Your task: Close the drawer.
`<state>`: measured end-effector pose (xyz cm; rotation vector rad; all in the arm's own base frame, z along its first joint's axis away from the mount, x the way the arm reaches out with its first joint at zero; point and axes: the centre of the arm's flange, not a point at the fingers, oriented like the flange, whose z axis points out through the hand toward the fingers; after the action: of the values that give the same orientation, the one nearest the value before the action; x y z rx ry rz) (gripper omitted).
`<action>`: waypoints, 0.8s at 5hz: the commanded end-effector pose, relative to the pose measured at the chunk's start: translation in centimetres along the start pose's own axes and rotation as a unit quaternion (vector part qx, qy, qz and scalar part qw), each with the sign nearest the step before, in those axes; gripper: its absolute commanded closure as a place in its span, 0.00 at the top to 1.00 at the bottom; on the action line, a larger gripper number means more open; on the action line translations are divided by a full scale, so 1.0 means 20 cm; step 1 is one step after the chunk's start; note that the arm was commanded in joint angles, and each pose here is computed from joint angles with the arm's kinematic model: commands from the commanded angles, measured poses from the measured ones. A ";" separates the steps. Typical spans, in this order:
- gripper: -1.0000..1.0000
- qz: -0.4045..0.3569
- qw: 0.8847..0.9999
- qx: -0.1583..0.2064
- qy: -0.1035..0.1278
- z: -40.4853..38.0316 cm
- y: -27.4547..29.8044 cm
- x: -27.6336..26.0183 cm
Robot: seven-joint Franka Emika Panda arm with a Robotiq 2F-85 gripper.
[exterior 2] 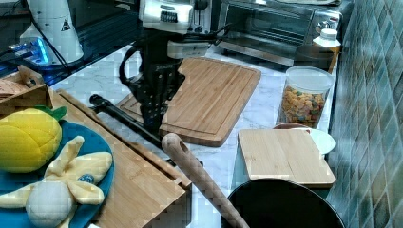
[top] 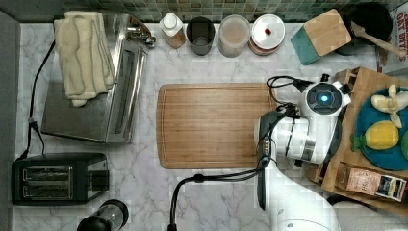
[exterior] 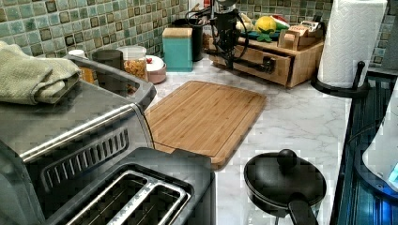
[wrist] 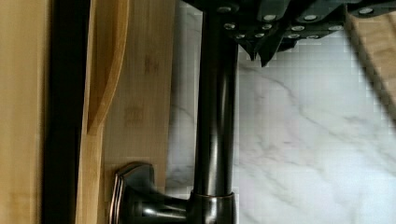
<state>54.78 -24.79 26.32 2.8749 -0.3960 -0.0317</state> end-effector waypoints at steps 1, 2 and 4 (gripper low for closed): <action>0.00 0.063 0.996 -0.054 -0.025 -0.08 0.80 -0.12; 0.00 0.064 0.997 -0.040 -0.026 -0.04 0.87 -0.12; 0.00 0.072 0.997 -0.013 -0.027 -0.05 0.90 -0.17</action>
<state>54.30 -27.04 26.38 2.8840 -0.3769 -0.0689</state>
